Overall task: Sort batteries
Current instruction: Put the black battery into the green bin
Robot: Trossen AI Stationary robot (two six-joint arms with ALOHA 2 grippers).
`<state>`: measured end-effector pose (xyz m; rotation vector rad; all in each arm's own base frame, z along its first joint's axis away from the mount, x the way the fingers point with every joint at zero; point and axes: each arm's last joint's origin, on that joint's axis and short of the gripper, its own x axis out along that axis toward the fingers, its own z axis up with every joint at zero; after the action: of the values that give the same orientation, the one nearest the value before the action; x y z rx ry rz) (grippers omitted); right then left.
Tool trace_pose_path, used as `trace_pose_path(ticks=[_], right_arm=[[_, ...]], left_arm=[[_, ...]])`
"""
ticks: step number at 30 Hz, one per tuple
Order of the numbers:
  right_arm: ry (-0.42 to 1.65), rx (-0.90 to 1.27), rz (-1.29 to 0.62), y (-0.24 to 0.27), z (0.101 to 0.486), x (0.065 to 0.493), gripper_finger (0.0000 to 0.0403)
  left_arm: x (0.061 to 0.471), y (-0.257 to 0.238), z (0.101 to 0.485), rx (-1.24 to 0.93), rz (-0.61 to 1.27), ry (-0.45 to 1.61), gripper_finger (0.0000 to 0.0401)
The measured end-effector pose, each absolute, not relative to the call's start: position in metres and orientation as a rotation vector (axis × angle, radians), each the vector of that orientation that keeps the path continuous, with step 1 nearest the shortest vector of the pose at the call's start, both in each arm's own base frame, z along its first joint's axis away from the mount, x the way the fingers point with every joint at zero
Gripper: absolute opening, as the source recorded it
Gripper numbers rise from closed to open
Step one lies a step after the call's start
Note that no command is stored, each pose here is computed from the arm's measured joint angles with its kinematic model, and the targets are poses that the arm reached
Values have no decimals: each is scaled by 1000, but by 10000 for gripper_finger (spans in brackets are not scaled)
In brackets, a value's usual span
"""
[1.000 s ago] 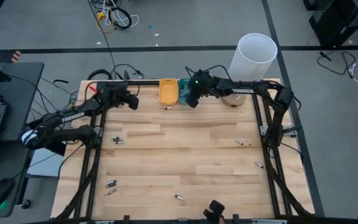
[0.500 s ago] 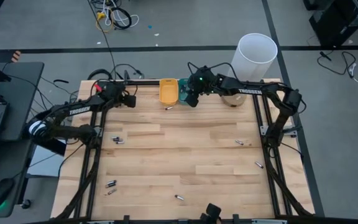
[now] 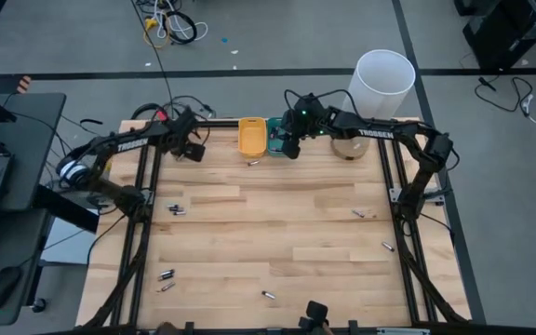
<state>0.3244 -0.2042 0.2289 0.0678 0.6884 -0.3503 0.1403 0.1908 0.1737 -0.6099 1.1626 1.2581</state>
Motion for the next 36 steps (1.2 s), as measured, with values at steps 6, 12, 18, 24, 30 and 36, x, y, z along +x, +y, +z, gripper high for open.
trace_pose_path(ticks=[6,12,18,24,30,36], right_arm=[[697,88,-315,-207,227,321,178],[708,70,-302,-208,227,319,178],[705,72,-259,-209,226,318,178],[721,74,-258,-210,225,316,178],[726,77,-258,-210,225,315,178],[743,86,-255,-209,224,314,178]], left_arm=[[155,213,192,-547,1235,1264,212],[151,227,181,-618,1227,1451,211],[146,231,160,-651,1178,1587,211],[147,235,152,-647,1094,1632,209],[149,234,149,-683,1014,1622,194],[152,235,143,-715,981,1608,186]])
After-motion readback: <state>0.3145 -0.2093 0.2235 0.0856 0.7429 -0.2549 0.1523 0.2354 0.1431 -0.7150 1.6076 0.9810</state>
